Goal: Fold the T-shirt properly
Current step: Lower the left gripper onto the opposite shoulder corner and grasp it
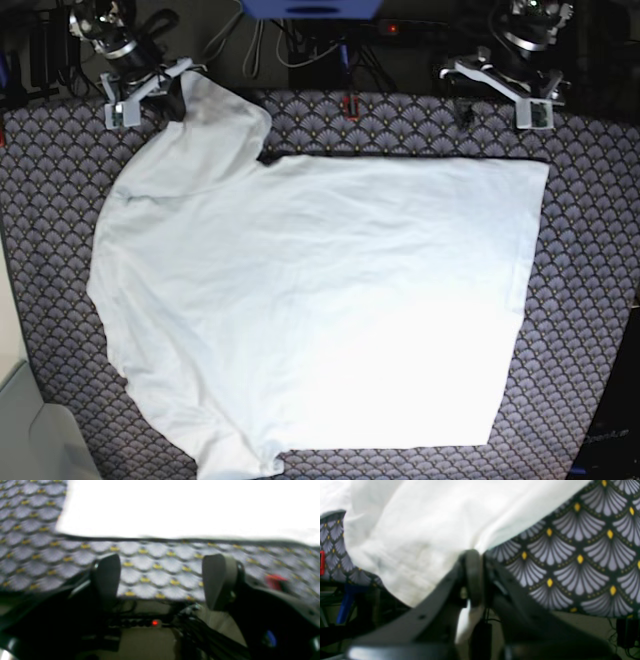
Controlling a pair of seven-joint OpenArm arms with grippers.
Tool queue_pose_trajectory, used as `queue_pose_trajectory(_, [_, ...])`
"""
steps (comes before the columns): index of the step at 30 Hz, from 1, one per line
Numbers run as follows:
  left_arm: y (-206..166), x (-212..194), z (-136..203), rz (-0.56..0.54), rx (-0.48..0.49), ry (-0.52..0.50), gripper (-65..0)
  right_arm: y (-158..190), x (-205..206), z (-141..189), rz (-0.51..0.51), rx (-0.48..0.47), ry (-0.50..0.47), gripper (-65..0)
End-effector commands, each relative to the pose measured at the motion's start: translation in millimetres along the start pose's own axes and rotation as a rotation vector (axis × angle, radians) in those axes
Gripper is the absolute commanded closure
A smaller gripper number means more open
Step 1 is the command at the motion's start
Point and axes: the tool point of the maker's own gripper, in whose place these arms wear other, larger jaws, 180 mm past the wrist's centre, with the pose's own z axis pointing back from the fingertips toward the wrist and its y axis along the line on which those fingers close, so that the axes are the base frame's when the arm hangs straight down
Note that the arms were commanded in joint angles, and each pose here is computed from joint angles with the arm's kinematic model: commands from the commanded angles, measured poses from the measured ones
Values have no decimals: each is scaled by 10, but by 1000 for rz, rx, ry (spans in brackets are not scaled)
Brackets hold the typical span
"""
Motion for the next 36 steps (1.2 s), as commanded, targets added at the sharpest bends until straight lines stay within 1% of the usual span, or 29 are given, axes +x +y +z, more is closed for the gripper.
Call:
queue_pose_trajectory(1, [17, 112, -20, -11, 0, -40, -498, 8, -55, 31, 6, 6, 26, 0])
queue_pose_trajectory(6, [212, 93, -231, 12, 55, -43, -499, 8, -56, 31, 8, 5, 26, 0])
queue_pose_trajectory(8, [371, 120, -301, 48, 110, -59, -499, 4, -55, 31, 9, 5, 26, 0])
queue_pose_trajectory(12, [647, 120, -375, 114, 202, -78, -499, -28, -45, 40, 23, 4, 29, 0])
queue_pose_trajectory(16, [833, 167, -420, 135, 250, -96, -499, -28, -48, 40, 23, 4, 31, 0])
queue_pose_trajectory(19, [976, 202, -462, 152, 286, -108, -499, -29, -72, 26, 25, 4, 54, 0])
queue_pose_trajectory(24, [1056, 130, -628, 181, 302, -88, -499, -36, -99, -23, 32, 5, 108, 0])
queue_pose_trajectory(33, [1064, 103, -822, 216, 303, -76, -499, -36, -104, -22, 32, 5, 112, 0])
queue_pose_trajectory(36, [953, 127, -886, 200, 270, -73, -499, -36, -104, -22, 32, 5, 112, 0])
